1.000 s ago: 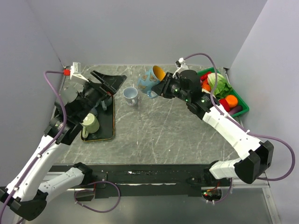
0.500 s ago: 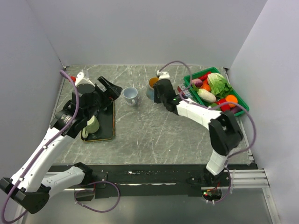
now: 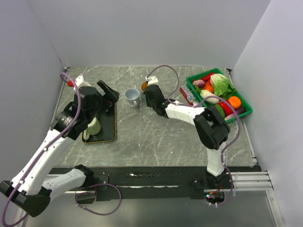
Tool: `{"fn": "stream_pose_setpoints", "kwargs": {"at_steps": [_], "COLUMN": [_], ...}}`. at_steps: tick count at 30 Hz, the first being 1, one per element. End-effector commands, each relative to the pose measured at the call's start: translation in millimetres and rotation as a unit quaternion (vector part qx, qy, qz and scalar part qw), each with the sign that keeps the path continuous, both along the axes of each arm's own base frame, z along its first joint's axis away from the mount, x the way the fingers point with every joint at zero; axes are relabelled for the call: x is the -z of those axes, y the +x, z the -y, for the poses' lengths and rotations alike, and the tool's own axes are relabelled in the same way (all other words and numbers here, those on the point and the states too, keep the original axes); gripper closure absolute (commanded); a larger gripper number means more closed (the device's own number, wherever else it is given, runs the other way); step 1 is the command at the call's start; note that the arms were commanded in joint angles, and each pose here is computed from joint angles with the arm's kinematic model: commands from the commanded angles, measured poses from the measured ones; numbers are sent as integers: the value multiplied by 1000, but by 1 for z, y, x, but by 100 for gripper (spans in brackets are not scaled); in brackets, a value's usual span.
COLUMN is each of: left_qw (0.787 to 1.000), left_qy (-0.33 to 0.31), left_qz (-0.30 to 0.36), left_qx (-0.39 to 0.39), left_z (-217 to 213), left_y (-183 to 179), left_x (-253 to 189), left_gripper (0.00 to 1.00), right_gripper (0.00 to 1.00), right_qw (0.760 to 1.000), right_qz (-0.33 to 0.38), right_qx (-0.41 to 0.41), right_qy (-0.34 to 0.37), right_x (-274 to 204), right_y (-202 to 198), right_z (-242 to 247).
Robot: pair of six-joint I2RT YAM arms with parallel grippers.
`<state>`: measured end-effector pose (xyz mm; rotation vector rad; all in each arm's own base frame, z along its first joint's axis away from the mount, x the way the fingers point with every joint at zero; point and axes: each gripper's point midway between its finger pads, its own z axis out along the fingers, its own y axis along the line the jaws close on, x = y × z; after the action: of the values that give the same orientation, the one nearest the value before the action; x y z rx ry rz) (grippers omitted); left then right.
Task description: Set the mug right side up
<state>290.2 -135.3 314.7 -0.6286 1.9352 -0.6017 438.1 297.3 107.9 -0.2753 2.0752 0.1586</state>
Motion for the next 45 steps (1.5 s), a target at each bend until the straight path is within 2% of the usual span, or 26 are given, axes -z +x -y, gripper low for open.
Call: {"fn": "stream_pose_setpoints", "kwargs": {"at_steps": [1,12,13,14,16,17,22,24,30,35,41,45], "left_qw": [999,998,998,998,998,998,996,994,986,976,954,942], "left_qy": [30,46,47,48,52,55,68,74,108,129,157,202], "left_qz": [-1,-7,-8,-10,-17,-22,-47,-56,-93,-137,-229,-242], "left_qx": [-23,-29,-29,-31,-34,-37,-46,-53,-89,-113,-113,-116], "left_z": [-17,-24,-25,-25,-27,-29,-34,-37,-59,-78,-98,-122], "left_y": [-2,-1,-2,-1,-1,-2,-4,-5,-12,-22,-35,-29], "left_x": [0,3,4,5,9,12,29,36,54,81,141,159], "left_gripper": [4,4,4,4,4,4,4,4,4,4,4,4], "right_gripper": [100,100,96,86,76,67,48,38,23,8,5,5], "right_qw": [993,996,996,997,997,998,998,998,996,995,990,985], "right_qz": [97,65,61,51,47,33,18,13,13,-21,-69,-92], "right_qx": [44,58,58,57,56,56,52,53,83,86,70,64], "right_qy": [52,21,21,13,16,5,15,13,16,48,99,130], "right_x": [-68,-43,-41,-36,-34,-27,-22,-21,-46,-81,-101,-104], "right_y": [40,53,55,53,55,51,42,39,22,-8,-41,-60], "right_z": [-16,-23,-25,-24,-27,-24,-23,-20,4,29,52,64]}}
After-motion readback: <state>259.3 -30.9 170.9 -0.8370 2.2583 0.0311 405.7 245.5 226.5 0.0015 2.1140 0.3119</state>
